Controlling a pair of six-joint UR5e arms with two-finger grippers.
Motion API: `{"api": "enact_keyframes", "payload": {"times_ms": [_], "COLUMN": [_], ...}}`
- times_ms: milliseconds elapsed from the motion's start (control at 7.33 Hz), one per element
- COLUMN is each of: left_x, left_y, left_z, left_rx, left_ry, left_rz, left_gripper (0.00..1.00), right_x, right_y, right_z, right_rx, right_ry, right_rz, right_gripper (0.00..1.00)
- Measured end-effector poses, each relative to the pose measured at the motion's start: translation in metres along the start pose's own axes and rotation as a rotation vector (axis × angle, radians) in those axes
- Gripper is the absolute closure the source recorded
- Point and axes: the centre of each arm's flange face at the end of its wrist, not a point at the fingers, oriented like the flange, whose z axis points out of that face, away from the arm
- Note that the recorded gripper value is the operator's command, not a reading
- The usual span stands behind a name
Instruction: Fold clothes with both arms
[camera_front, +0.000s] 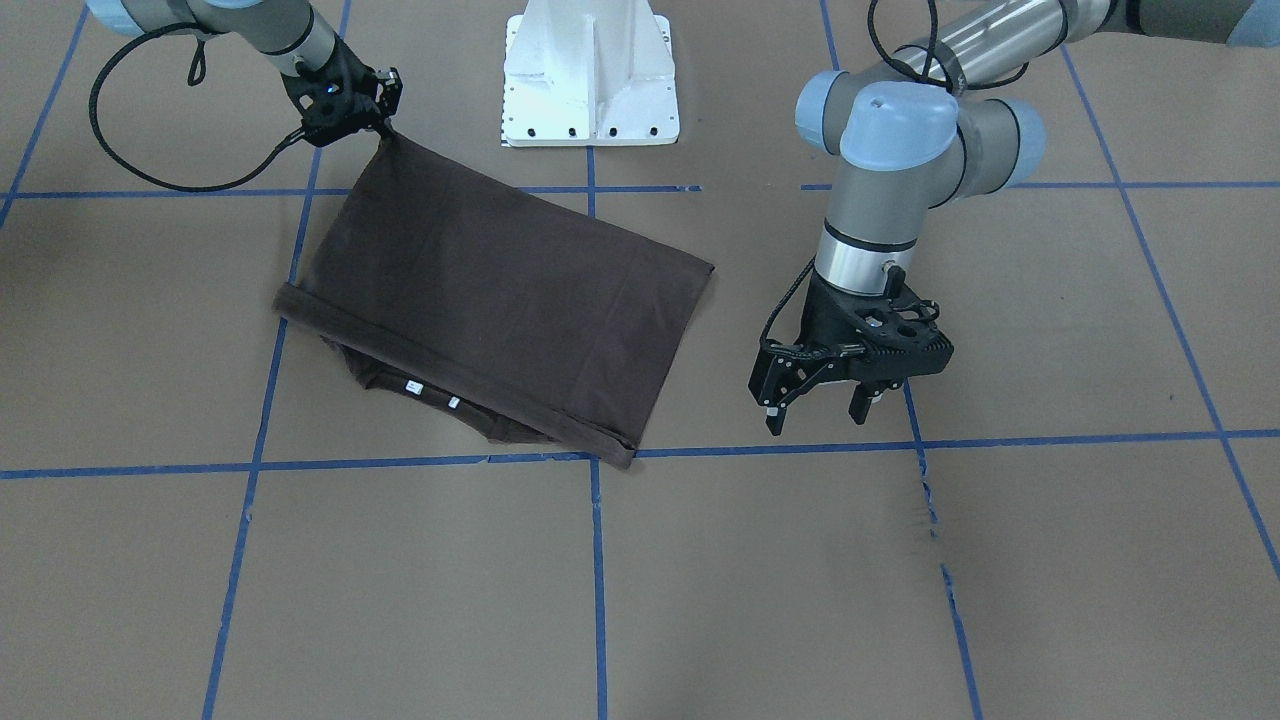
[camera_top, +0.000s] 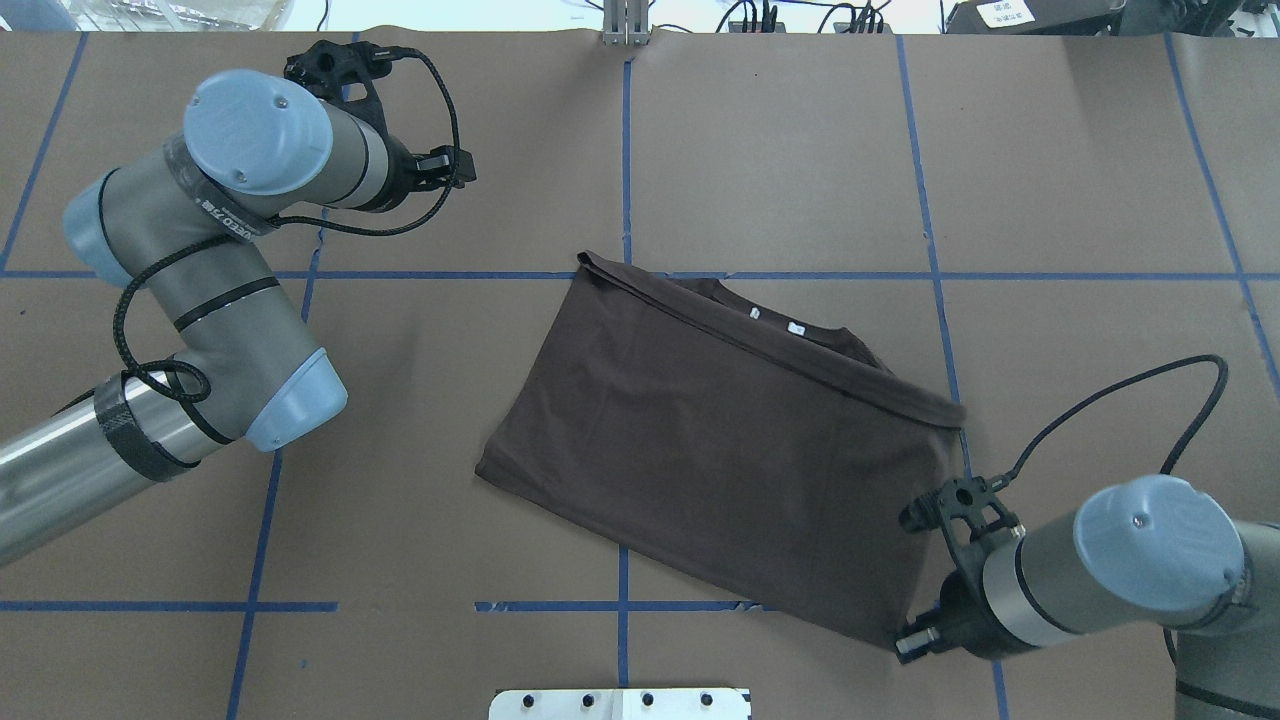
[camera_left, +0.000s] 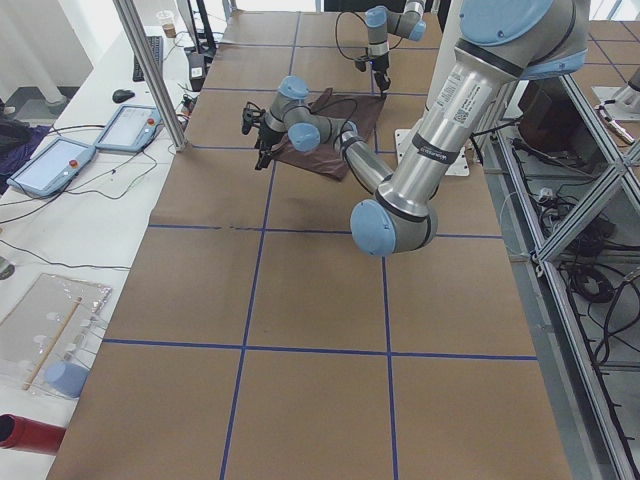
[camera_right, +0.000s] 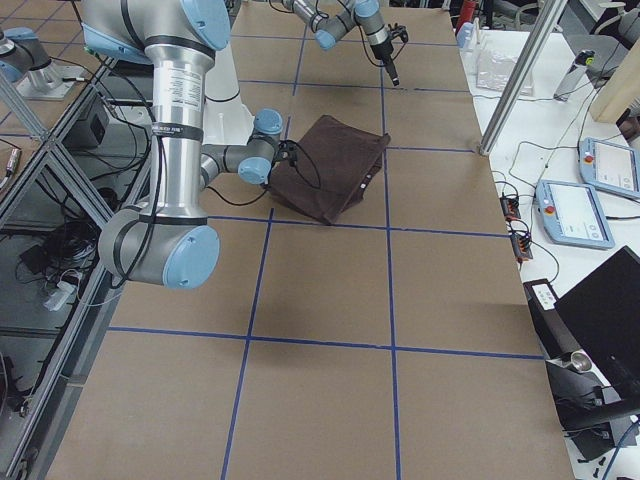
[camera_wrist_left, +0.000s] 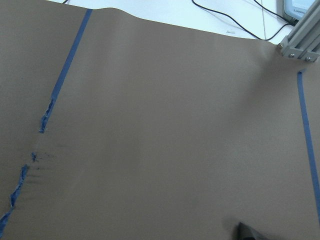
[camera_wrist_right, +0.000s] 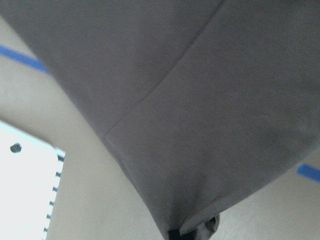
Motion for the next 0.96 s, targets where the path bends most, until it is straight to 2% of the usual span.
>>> {"api": "enact_keyframes", "payload": {"times_ms": [136,273,409,546,682,955], "left_x": [0.002,0.006,0.009,0.013,0.018,0.030], "left_y": [0.008,0.020,0.033,0.047,0.073,0.135], "left_z": [-0.006,-0.006,-0.005,-0.005,-0.005,-0.003], "left_rx": [-0.007,-0.026,-0.066,-0.122,-0.178,-0.264], "left_ry": [0.011,0.011,0.011,0.022,0.029,0.006], "left_rz": [0.007,0.018,0.025,0.002,-0.085,-0.294], "left_gripper": [0.00,0.00,0.00,0.00,0.00,0.00], "right_x": [-0.016,-0.029,-0.047,-0.059,-0.052,-0.017], "right_y": [0.017,0.016,-0.004,-0.035,-0.063,-0.117], "right_z": [0.002,-0.003,-0.012,-0.025,-0.042,-0.076], "right_rx": [-0.029,-0.019,0.040,0.123,0.191,0.298], "right_ry": [-0.023,-0.049,-0.085,-0.110,-0.105,-0.039], "right_rz": [-0.036,-0.053,-0.058,-0.052,-0.038,-0.071], "right_gripper": [0.00,0.00,0.00,0.00,0.00,0.00]}}
